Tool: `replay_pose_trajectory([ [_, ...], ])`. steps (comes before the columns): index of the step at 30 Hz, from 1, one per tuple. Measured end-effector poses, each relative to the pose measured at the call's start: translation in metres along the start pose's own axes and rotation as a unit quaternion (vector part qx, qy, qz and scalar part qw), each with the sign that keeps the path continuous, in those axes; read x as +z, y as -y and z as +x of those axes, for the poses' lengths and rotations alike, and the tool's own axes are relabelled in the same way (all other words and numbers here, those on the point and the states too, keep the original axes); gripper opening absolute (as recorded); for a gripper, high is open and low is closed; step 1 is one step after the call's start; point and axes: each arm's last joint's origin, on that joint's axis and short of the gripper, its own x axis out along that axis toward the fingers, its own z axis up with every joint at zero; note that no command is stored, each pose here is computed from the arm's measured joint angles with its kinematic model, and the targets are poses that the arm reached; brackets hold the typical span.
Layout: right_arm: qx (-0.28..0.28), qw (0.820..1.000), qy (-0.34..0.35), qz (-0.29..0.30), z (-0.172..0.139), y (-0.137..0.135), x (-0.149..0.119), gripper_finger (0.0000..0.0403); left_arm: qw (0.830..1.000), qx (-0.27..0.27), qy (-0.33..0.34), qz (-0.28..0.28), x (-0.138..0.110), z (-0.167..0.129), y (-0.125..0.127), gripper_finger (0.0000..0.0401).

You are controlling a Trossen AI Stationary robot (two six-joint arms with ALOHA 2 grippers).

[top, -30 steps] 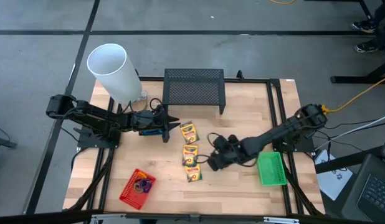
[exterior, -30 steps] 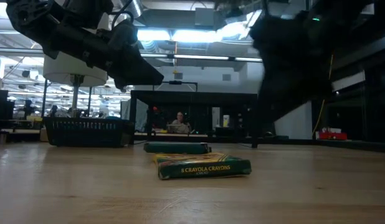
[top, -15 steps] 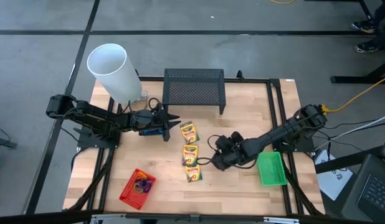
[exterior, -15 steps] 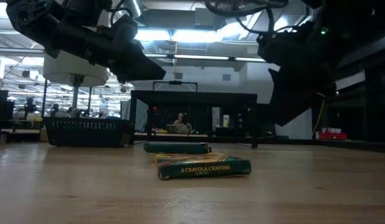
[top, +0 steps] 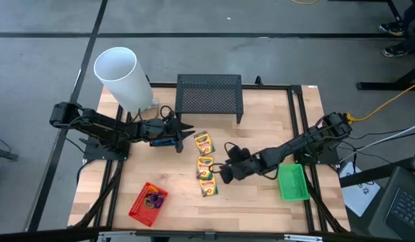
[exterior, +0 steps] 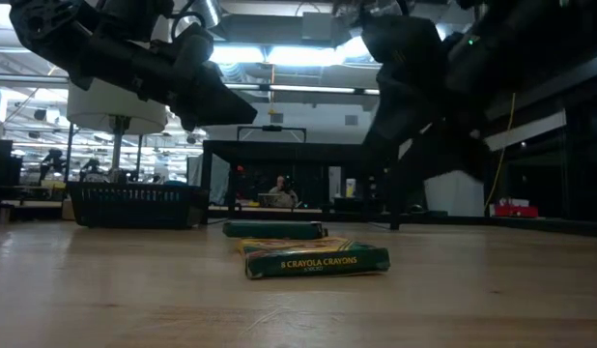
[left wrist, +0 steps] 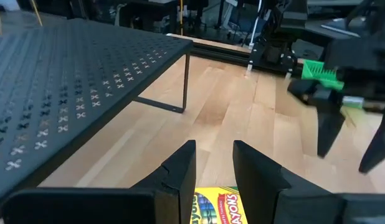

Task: Pick & Place Office Desk Supplies
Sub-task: Put the middle crayon box into the green bin

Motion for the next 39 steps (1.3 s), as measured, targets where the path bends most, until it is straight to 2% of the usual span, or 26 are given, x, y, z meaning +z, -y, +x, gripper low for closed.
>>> replay_pose_trajectory([
  [6,0.067,0.995,0.021,0.078,0.008,0.035,-0.02,0.0214,1.0,0.0,0.0,-0.01,0.0,0.0,0.0,0.0104],
  [9,0.118,0.986,0.039,0.112,0.007,0.043,-0.024,0.0214,1.0,0.0,0.0,-0.004,0.0,0.0,0.0,0.0104],
  [12,0.137,0.981,0.057,0.122,0.006,0.045,-0.023,0.0214,1.0,0.0,0.0,-0.002,0.0,0.0,0.0,0.0104],
  [16,0.125,0.983,0.051,0.123,0.007,0.048,-0.024,0.0214,1.0,0.0,0.0,-0.003,0.0,0.0,0.0,0.0104],
  [24,0.067,0.986,0.063,0.14,0.013,0.058,-0.03,0.0214,1.0,0.0,0.0,-0.009,0.0,0.0,0.0,0.0104],
  [31,0.059,0.988,0.065,0.128,0.029,0.044,-0.031,0.0214,1.0,0.001,0.0,-0.011,0.0,0.0,0.0,0.0104],
  [39,0.067,0.989,0.029,0.131,0.038,0.025,-0.023,0.0214,1.0,0.001,0.0,-0.015,0.0,0.0,0.0,0.0104],
])
